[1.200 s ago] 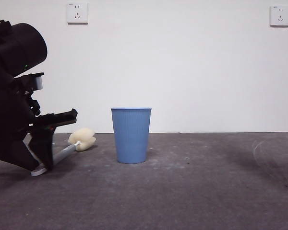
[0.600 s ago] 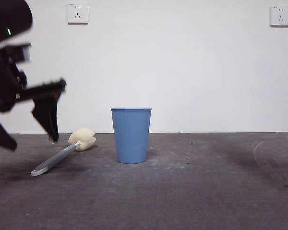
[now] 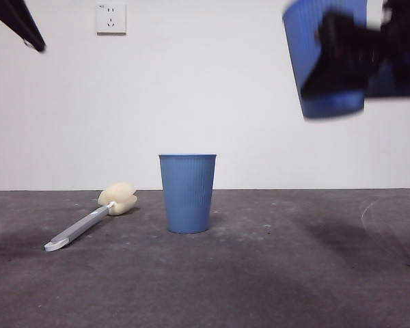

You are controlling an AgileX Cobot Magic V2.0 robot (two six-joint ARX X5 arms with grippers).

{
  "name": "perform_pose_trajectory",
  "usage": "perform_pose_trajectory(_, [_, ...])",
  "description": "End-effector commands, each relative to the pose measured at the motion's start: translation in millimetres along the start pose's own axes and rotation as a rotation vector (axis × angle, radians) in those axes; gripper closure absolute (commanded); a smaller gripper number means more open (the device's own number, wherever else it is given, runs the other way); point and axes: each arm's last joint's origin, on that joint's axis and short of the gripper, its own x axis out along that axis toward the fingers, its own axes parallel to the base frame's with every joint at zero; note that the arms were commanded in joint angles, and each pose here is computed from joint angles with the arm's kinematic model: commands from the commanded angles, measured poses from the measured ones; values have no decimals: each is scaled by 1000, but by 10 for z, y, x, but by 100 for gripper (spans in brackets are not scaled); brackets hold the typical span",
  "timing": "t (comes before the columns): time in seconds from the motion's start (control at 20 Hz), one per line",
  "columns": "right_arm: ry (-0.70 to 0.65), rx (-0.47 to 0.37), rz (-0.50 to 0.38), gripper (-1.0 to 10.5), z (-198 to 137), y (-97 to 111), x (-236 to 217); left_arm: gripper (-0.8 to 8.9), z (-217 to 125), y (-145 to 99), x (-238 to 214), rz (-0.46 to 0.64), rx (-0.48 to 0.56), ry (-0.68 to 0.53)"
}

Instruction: Pick up the cup brush,pick up the cup,insert the brush into the cup,clean the cup,put the cup brush back,put the cup back to the fixed position on the table

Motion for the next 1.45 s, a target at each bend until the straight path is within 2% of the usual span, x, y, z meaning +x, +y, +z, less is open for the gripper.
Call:
perform_pose_trajectory(0.05, [-4,38,11,959,-83,-91,180,423,-53,9,-71,-18,20,12])
perform_pose_trajectory(0.35, [34,63,39,959,-421,-273,640,423,-90,22,-107,-9,27,36])
perform_pose_trajectory(0.6, [59,44,94,959,-513,-256,988,423,-91,22,-107,-10,27,37])
perform_pose_trajectory(0.9, [74,11,110,959,-591,-267,1389,423,-92,22,-107,-9,35,38])
perform_pose_trajectory(1.45, [180,19,139,959,-909,-281,1577,423,-92,22,-102,-8,60,39])
